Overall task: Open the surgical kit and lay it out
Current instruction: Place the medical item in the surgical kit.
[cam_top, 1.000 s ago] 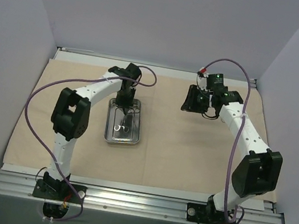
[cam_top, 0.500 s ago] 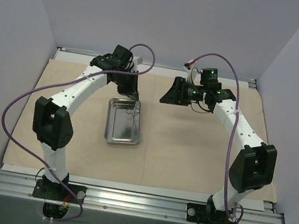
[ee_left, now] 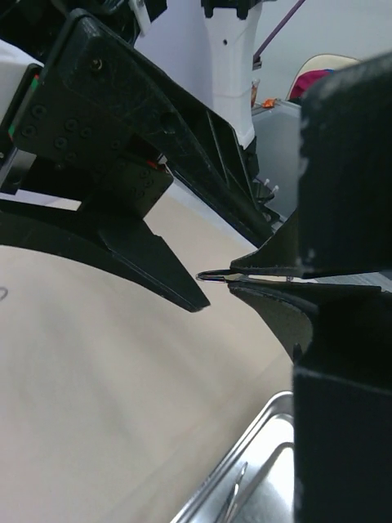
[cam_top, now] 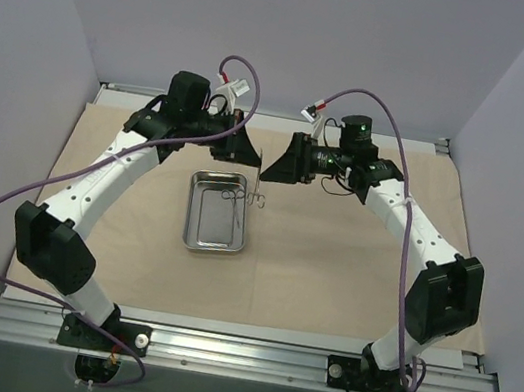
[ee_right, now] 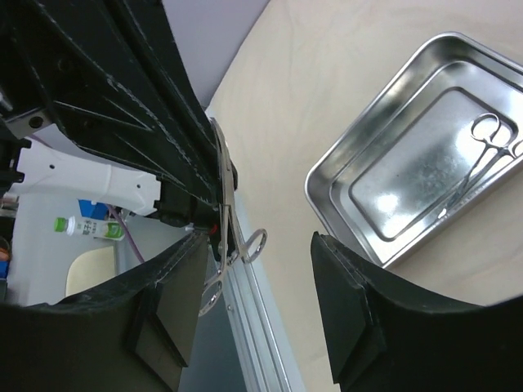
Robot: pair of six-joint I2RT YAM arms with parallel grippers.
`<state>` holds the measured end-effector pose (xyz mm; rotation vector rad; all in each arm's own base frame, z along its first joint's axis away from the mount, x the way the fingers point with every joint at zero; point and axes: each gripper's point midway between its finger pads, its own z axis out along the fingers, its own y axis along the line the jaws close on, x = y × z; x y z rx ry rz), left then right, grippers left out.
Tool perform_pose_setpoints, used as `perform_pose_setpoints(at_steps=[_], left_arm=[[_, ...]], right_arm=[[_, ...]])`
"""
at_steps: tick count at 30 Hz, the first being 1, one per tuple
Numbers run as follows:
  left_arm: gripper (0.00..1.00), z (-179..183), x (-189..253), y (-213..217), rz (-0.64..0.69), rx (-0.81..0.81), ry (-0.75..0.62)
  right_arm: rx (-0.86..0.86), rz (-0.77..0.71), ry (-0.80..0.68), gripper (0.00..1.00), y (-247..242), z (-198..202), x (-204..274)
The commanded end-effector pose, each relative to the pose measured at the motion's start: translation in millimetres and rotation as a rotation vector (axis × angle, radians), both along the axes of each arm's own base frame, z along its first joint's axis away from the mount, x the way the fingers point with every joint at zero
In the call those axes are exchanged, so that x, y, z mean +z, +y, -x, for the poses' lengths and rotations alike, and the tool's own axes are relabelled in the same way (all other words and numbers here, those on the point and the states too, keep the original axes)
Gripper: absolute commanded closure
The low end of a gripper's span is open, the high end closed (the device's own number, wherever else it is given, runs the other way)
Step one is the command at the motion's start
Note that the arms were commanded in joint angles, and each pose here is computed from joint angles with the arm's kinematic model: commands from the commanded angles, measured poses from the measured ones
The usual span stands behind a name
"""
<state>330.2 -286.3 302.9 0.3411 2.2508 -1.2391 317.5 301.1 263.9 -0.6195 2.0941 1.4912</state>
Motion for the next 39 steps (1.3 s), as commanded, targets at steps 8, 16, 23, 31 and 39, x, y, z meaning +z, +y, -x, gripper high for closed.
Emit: perform_pose_setpoints(at_steps=[8, 16, 23, 31, 39], left_arm=[[0.98, 20, 42, -16, 0.197, -0.132, -0.084], [0.98, 22, 49, -20, 0.264, -0.164, -0.084], [0.98, 22, 52, -17, 0.314, -0.179, -0.081], [0.98, 17, 54, -12, 0.349, -0.176, -0.073], [0.98, 18, 49, -13, 0.362, -0.188, -0.046]], right_arm=[[0.101, -0.118, -0.109, 0.47, 4, 31, 50], [0.135, -0.137, -0.091, 0.5, 6, 41, 49], [0.155, -0.149, -0.085, 0.55, 6, 46, 50], [0.164, -0.162, -0.063, 0.62, 6, 50, 48], [0.164, -0.18, -0.059, 0.76, 8, 47, 51]])
